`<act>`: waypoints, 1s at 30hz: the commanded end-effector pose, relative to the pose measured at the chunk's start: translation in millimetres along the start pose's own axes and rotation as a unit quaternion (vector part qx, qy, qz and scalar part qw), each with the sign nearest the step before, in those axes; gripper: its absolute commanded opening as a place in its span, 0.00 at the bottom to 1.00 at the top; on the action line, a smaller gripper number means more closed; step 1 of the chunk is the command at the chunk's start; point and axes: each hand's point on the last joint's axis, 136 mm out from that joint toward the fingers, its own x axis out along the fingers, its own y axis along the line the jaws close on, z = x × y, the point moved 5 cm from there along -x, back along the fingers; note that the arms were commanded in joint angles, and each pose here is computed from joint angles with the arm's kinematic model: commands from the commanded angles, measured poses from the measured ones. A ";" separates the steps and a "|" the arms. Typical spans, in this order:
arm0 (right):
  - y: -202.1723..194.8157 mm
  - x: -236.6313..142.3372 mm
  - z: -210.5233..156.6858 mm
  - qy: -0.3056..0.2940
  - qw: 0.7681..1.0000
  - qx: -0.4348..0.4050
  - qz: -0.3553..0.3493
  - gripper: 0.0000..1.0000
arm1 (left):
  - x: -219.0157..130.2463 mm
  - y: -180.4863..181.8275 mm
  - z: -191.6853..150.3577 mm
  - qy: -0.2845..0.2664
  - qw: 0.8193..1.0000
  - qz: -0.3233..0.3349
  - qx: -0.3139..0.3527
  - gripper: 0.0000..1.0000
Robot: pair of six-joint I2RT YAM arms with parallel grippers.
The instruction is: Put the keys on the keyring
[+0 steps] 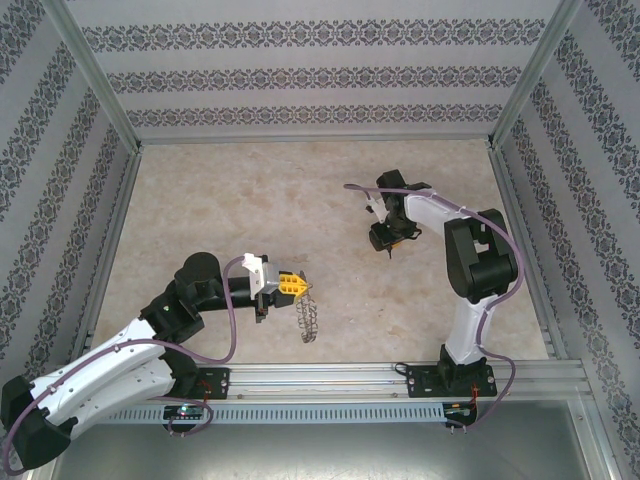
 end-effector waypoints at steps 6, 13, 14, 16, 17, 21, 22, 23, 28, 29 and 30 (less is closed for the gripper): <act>-4.4 -1.0 -0.9 0.018 1.000 -0.014 -0.008 0.46 | -6.2 -2.6 17.7 -0.043 0.999 -0.002 0.023 0.00; -1.3 0.7 -5.0 0.022 1.000 -0.017 -0.002 0.45 | -6.7 -3.6 18.6 -0.047 0.999 -0.005 0.023 0.00; -1.4 2.0 -4.7 0.023 1.000 -0.018 -0.003 0.45 | -7.1 -3.9 18.6 -0.048 0.999 -0.005 0.023 0.00; -2.6 3.6 -3.8 0.024 1.000 -0.017 -0.005 0.43 | -9.2 -5.0 20.3 -0.053 0.998 -0.004 0.026 0.00; -2.4 3.4 -2.6 0.022 1.000 -0.017 -0.004 0.42 | -10.3 -5.8 21.3 -0.056 0.998 -0.005 0.027 0.00; -2.4 4.7 -0.2 0.023 1.000 -0.019 -0.002 0.39 | -13.7 -8.4 24.0 -0.065 0.997 -0.006 0.030 0.00; -2.4 5.3 -0.1 0.025 1.000 -0.019 -0.002 0.38 | -14.1 -8.3 24.4 -0.066 0.997 -0.005 0.030 0.00; -2.0 5.4 0.1 0.026 0.999 -0.019 -0.002 0.38 | -14.1 -8.6 24.4 -0.066 0.997 -0.005 0.031 0.00; -1.8 4.7 -1.4 0.027 0.999 -0.020 -0.001 0.36 | -13.3 -8.3 24.3 -0.065 0.997 -0.006 0.033 0.00; -2.0 4.5 -1.5 0.027 0.999 -0.020 -0.001 0.35 | -13.0 -8.0 24.0 -0.065 0.997 -0.006 0.032 0.00; -1.4 5.2 -1.8 0.028 0.999 -0.021 0.000 0.34 | -13.0 -8.1 23.8 -0.064 0.997 -0.007 0.032 0.00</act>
